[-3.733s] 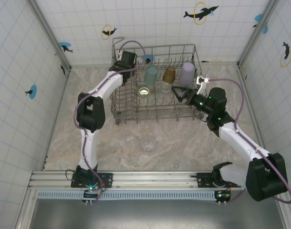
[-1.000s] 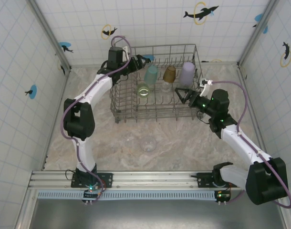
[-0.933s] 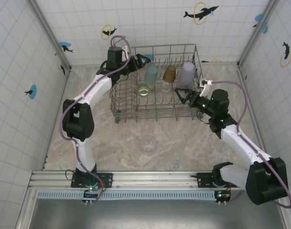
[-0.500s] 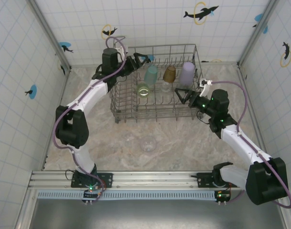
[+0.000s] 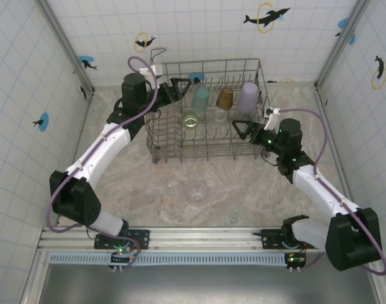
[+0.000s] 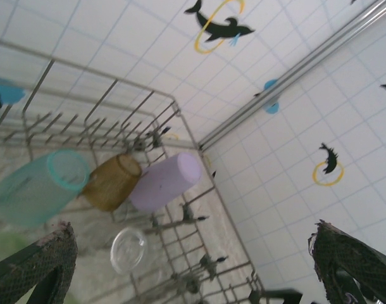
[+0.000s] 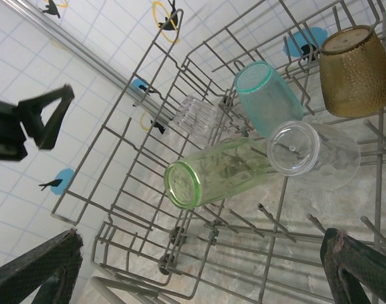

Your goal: Load the cups into the dish rack

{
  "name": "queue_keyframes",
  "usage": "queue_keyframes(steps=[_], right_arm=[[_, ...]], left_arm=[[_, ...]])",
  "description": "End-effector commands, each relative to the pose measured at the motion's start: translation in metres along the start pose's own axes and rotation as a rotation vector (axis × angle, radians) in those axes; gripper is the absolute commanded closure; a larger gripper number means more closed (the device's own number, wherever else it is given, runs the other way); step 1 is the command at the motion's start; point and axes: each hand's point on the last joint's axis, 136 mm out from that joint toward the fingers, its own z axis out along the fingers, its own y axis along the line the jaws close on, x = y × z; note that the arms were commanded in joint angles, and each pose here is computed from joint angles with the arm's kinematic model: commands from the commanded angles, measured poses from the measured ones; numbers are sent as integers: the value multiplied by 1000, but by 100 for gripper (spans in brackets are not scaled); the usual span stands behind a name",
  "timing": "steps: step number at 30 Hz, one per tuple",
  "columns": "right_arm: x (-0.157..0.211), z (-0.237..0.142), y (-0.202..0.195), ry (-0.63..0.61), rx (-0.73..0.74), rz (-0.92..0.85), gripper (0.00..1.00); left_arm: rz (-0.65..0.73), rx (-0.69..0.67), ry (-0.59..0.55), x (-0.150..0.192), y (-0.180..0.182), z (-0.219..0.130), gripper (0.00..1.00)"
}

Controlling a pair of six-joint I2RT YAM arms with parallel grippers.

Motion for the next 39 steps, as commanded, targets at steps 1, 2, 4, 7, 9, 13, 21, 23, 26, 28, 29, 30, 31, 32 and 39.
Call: queue_keyframes(steps=[1,2,4,7,9,13,21,23,26,28,29,30,31,32,39], right_arm=[[-2,2,-4,5,25,-26,0],[-2,4,-5,7,27,-23,0],[-4,6,-7,4,37,-13,0],[-4,8,-8,-6,47,-11,0],[-6,10,-10,-18,66,-3,0],[-7,13,-9,-29,78,-10,0],[-7,24,-8,-23,79,-8,0],[-5,26,-7,-18,82,-11,0],[-2,27,-8,-10,91,-13,0],[0,27,-10,-4,100,-17,0],[0,27,-11,-3,105,-19,0],[1,28,-13,-2,109,-20,0],[2,28,-13,0,111,-19,0],[3,28,-14,1,113,-16,0],[7,34,-13,18,112,-13,0]], left_arm=[[-3,-106,79,37,21,-17,2],[2,-121,83,44,23,-24,3],[20,-128,79,57,26,-40,2],[31,-161,19,63,32,-64,2],[20,-176,33,69,33,-72,2],[-32,-224,179,104,36,-74,2],[71,-238,67,69,11,-95,2],[63,-204,61,65,1,-97,2],[32,-225,59,71,5,-101,2],[33,-277,43,76,19,-107,2],[35,-298,47,79,24,-109,2],[36,-303,56,81,25,-110,2],[34,-293,70,85,24,-111,2],[28,-281,79,88,22,-112,2],[-32,-322,162,125,35,-123,2]])
